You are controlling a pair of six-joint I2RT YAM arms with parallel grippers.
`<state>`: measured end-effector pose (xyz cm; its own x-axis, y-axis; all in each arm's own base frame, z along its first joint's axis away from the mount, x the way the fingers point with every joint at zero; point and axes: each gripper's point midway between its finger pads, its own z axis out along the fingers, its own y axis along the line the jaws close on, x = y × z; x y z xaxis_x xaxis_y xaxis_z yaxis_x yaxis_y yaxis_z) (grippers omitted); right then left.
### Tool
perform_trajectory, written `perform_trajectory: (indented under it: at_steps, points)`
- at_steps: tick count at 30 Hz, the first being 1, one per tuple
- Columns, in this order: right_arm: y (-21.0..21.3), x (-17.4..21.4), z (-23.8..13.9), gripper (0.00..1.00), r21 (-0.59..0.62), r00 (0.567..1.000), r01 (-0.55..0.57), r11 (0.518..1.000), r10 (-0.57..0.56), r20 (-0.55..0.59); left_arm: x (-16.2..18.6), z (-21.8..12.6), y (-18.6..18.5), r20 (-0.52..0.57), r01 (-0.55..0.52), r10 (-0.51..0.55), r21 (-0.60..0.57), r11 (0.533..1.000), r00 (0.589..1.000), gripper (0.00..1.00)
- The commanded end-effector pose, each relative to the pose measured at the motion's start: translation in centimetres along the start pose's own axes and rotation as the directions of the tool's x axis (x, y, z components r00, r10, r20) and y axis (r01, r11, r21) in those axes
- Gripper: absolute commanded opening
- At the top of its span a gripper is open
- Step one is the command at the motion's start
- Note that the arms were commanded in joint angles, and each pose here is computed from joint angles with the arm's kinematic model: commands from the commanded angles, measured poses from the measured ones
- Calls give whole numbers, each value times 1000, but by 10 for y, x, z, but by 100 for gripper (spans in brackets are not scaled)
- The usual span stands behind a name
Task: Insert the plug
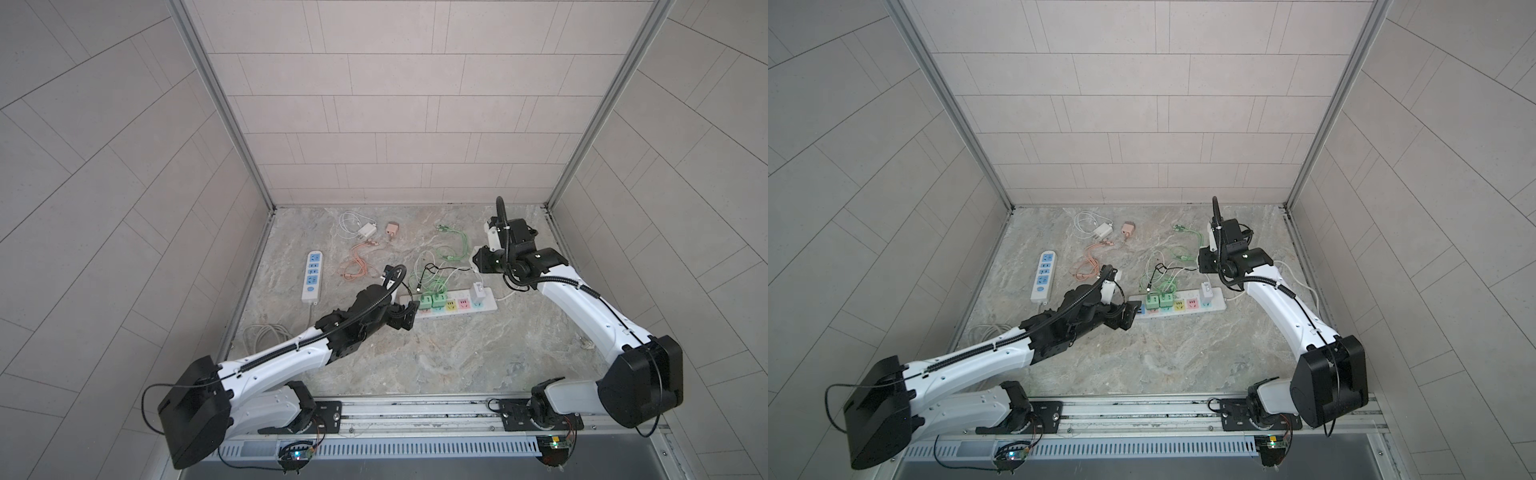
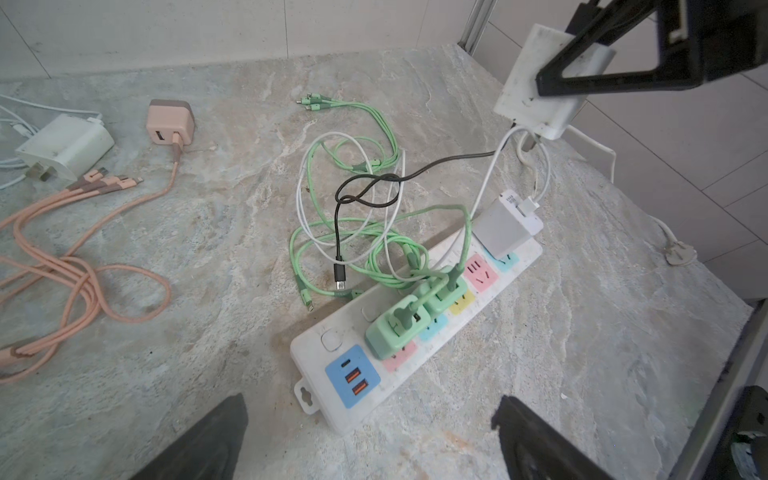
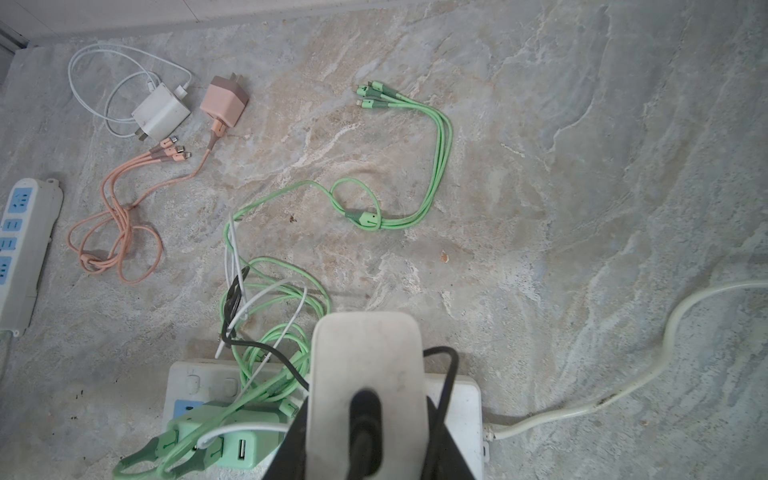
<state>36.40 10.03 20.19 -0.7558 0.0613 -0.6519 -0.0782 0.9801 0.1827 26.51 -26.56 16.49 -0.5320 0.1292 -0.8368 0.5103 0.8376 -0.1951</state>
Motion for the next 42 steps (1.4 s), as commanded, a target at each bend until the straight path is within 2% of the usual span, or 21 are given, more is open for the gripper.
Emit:
perform_trajectory:
  at_steps: [1,9,17,23,27,32,37,42]
  points:
    - [-7,-23,-30,7,46,993,28,999,-33,110,-16,16,0,-2,-25,25,-5,1000,1000,100]
    - [-11,-16,-47,7,46,987,26,999,-32,155,-32,65,0,-74,-33,37,56,998,997,100]
    - [28,-5,-40,7,-159,991,57,986,-38,125,-23,90,-29,-170,-37,75,215,976,983,100]
    - [38,-10,-36,7,-200,990,71,977,-45,131,-14,105,-30,-209,-18,70,238,971,976,99]
    - [38,-15,-34,7,-195,988,78,978,-50,145,-14,113,-21,-225,-3,51,210,978,973,95]
    - [51,-23,-31,7,-241,987,86,967,-49,156,-14,119,-8,-249,-1,40,156,988,968,83]
    - [65,-29,-34,7,-254,983,121,960,-80,168,-4,127,-6,-302,19,31,160,987,953,67]
    - [71,-23,-39,7,-225,978,159,961,-122,171,0,119,-16,-330,45,28,213,976,944,63]
